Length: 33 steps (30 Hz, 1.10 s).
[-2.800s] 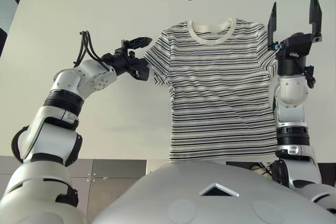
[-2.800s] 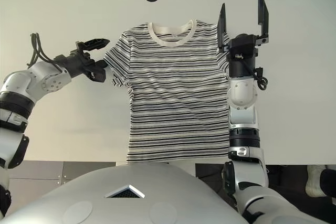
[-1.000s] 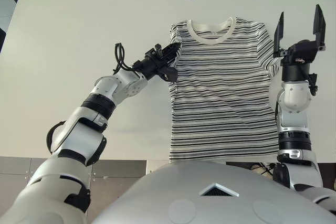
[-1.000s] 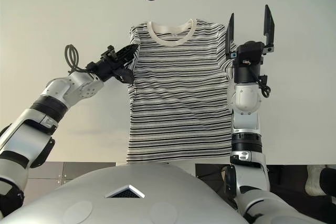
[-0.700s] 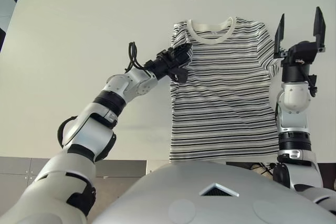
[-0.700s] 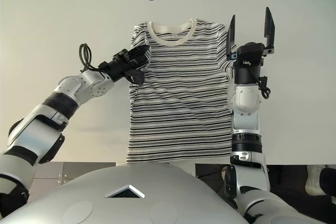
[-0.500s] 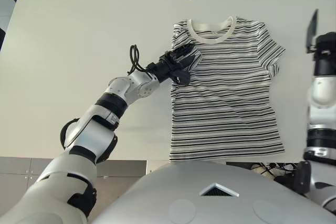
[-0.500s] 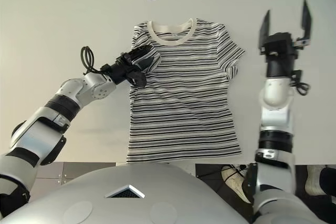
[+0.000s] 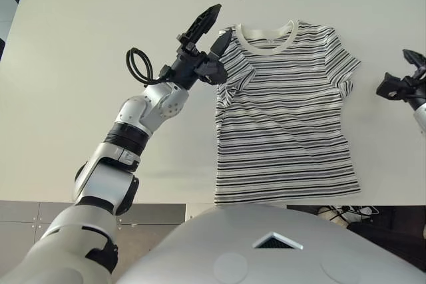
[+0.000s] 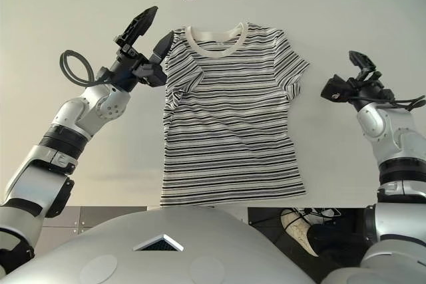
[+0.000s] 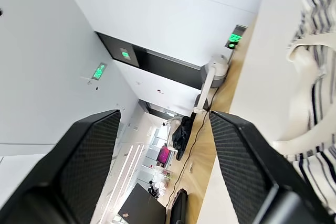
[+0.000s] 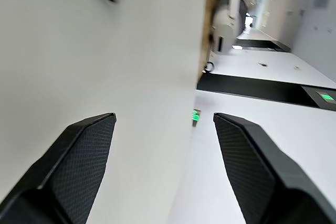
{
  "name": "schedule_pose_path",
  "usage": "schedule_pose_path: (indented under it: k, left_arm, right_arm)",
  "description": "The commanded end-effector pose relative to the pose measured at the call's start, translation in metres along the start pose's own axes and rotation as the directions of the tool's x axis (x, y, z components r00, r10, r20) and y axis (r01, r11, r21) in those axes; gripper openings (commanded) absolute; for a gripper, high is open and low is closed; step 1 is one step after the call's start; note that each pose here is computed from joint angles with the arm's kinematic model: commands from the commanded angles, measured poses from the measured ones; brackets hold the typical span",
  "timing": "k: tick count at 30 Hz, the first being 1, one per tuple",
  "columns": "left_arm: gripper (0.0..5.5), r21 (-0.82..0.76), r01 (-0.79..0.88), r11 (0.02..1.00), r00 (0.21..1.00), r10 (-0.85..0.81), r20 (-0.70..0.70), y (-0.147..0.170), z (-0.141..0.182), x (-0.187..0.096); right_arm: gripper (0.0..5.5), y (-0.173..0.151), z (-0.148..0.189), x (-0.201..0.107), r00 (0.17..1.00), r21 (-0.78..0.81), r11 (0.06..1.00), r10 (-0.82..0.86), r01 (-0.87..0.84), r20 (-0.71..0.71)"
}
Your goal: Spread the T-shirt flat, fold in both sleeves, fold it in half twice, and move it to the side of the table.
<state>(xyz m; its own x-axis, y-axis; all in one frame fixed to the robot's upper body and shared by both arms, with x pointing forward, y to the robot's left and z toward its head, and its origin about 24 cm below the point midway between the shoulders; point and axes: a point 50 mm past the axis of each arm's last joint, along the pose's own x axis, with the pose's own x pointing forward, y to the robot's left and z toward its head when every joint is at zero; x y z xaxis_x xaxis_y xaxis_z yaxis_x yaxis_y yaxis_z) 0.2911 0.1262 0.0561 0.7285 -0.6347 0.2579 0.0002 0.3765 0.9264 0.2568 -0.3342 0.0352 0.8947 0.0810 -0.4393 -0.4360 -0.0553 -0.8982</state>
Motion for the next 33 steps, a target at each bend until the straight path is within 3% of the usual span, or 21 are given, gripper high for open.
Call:
schedule_pose_path:
  k: [1, 13, 28, 33]
  left_arm:
    - [3.14, -0.002, -0.022, 1.000, 1.000, 0.022, -0.018, 0.005, -0.001, -0.004]
    - [3.14, -0.008, 0.004, 1.000, 1.000, -0.004, -0.020, 0.001, 0.002, -0.008]
    - [3.14, -0.020, 0.022, 1.000, 1.000, -0.023, -0.022, 0.000, 0.002, -0.013]
    - [3.18, -0.024, 0.022, 0.999, 1.000, -0.022, -0.020, 0.000, 0.002, -0.012]
  right_arm:
    - [3.45, -0.005, 0.014, 0.014, 0.996, -0.086, 0.995, 0.050, -0.043, 0.074]
    - [3.45, 0.016, 0.045, 0.046, 0.986, -0.167, 0.984, 0.084, -0.059, 0.146]
    - [3.45, 0.018, 0.063, 0.042, 0.951, -0.139, 0.990, 0.064, -0.023, 0.303]
    - [2.68, 0.016, 0.058, 0.045, 0.964, -0.148, 0.989, 0.043, -0.004, 0.263]
